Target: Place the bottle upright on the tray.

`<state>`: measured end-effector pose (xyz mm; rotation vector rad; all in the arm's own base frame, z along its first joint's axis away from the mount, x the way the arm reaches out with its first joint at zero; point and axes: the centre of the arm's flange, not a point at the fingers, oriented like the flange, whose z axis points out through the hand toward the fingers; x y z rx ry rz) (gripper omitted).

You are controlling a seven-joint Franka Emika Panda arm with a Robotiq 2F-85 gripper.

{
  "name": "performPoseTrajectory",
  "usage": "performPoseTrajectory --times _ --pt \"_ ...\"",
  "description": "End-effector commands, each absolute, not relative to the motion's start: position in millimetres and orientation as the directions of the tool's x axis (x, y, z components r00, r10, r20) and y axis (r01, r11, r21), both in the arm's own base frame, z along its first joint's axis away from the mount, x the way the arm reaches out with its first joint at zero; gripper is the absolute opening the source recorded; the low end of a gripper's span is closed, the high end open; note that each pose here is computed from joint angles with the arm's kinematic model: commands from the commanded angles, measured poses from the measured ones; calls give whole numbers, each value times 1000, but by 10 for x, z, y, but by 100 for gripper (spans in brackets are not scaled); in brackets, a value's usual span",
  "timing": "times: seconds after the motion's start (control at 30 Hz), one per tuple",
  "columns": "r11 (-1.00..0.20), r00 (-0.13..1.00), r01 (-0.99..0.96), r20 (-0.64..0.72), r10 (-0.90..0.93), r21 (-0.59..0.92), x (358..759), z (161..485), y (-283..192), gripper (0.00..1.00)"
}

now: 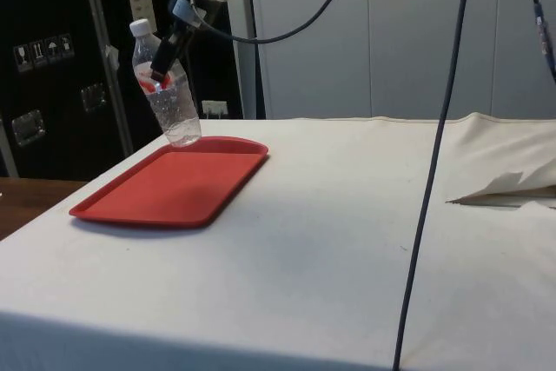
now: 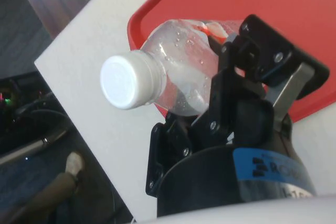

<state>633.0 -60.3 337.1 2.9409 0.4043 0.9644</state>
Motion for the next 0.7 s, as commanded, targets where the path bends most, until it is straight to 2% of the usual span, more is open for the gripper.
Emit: performPoseTrajectory --times 0.0,0.47,0.67 --pt "-968 760 230 603 242 98 6373 3416 -569 33" --pt "-979 766 184 612 198 87 6444 3329 -603 33" --pt "-984 745 165 645 172 73 6506 3386 -548 33"
